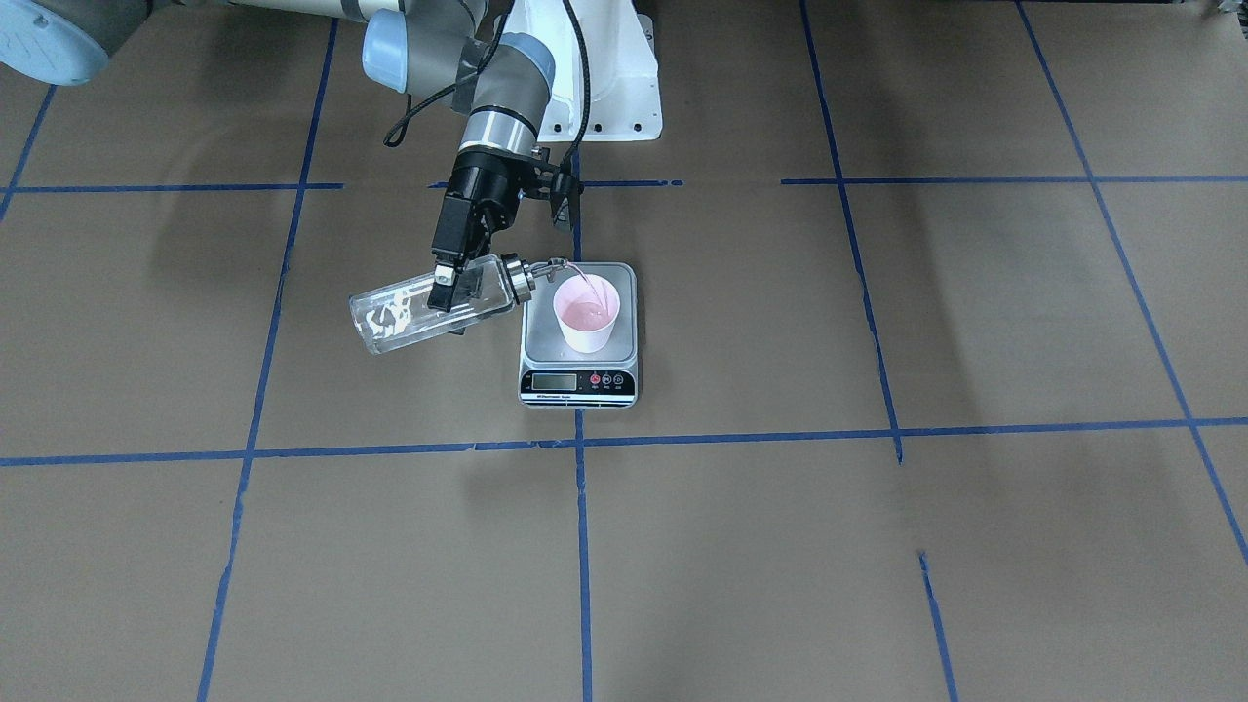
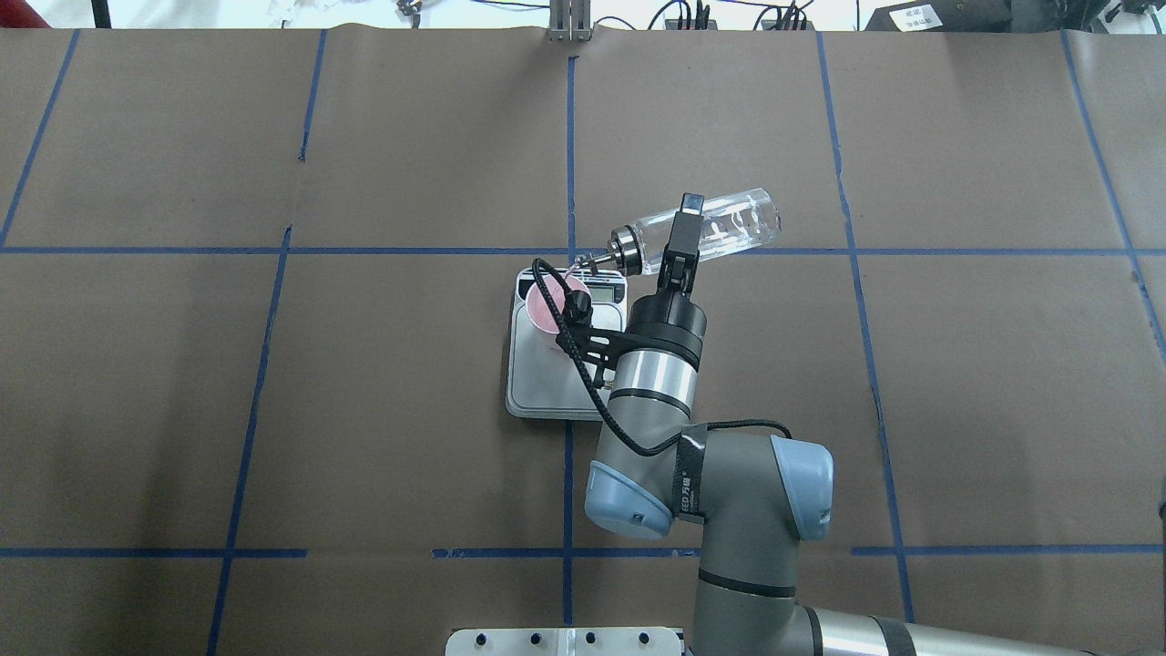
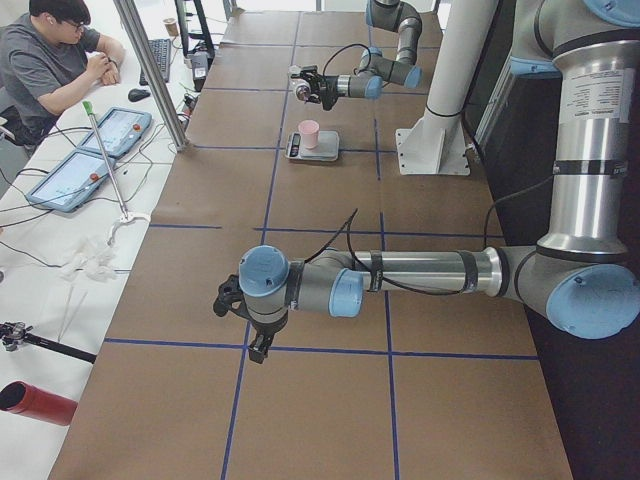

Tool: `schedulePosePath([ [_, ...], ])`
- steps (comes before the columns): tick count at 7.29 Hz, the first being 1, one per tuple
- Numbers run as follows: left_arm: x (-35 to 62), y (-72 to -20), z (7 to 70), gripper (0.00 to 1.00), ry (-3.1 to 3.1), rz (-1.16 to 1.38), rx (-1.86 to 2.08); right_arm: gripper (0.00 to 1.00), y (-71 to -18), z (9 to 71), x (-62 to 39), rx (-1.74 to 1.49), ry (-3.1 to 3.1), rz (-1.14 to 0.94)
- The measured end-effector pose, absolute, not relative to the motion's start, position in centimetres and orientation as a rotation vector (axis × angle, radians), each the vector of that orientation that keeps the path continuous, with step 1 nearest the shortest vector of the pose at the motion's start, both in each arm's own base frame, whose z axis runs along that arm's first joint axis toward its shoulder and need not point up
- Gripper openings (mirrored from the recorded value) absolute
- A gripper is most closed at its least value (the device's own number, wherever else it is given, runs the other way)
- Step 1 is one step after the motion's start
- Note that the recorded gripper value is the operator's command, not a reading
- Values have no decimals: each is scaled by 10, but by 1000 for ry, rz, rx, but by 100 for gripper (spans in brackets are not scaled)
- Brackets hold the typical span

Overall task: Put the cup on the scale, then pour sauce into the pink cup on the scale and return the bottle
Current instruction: 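Tilt the bottle upright and move it back toward its spot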

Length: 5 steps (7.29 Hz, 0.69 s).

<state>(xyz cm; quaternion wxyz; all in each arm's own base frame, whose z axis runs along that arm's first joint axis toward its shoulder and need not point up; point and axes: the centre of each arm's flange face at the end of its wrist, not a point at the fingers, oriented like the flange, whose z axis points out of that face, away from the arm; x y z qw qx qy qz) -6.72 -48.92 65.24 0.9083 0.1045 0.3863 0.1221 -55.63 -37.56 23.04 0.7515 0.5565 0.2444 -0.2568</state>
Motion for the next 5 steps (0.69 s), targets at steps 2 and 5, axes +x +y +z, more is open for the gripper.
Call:
schedulePosePath([
  [2, -67, -490, 650, 100, 796, 254, 219, 0, -378, 226, -547, 1270, 304, -401],
  [5, -67, -491, 647, 100, 793, 257, 227, 0, -384, 216, -519, 1272, -133, -93],
])
